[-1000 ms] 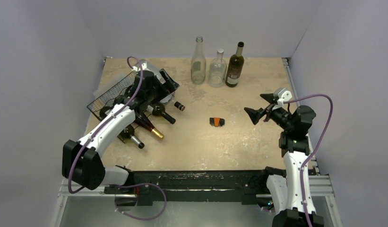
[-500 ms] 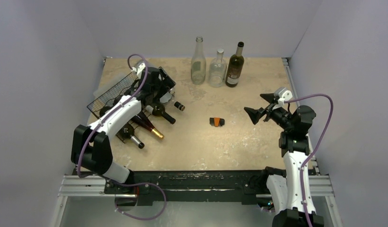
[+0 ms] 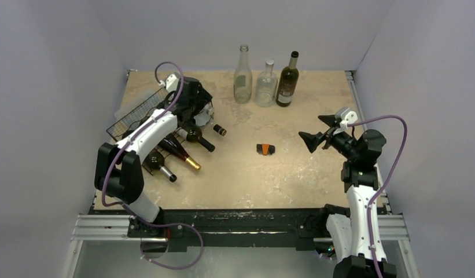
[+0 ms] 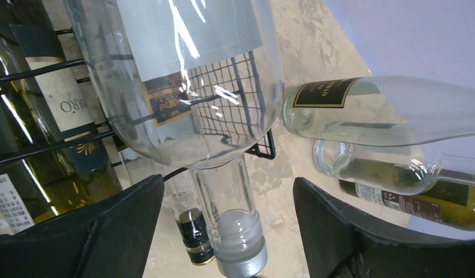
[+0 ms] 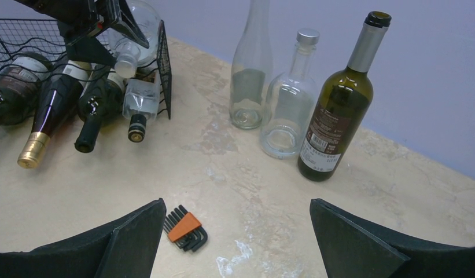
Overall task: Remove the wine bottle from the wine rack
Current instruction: Pick up the wine bottle from the wine rack.
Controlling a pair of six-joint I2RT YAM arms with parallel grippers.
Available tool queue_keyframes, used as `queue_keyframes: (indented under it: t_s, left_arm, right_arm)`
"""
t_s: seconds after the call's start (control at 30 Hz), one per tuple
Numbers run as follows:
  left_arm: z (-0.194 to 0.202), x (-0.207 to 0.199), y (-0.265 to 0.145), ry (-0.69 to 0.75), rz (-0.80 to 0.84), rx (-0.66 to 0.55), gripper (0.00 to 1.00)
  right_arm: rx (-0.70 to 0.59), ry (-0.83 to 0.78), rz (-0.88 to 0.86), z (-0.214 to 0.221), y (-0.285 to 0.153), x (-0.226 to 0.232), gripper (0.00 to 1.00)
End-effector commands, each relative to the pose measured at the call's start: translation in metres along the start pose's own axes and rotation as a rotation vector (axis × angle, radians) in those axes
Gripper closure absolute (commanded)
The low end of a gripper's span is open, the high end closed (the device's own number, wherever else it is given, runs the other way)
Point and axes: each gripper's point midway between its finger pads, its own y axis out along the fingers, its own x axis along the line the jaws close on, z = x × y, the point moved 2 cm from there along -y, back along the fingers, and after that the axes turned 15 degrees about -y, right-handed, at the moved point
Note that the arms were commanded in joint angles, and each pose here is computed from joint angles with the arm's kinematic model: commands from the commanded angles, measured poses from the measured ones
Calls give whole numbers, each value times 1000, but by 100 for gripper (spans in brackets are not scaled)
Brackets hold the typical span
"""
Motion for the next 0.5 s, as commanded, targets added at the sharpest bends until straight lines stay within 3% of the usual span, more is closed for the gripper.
queue_keyframes:
  t_s: [0.0, 0.47]
  left_arm:
    - [-12, -23, 2, -58, 31, -33, 20]
    - [-11, -21, 10, -131, -55, -33, 24]
  right_arm:
    - [-19, -18, 22, -5, 0, -5, 1]
    - [-21, -19, 23, -6, 0, -5, 1]
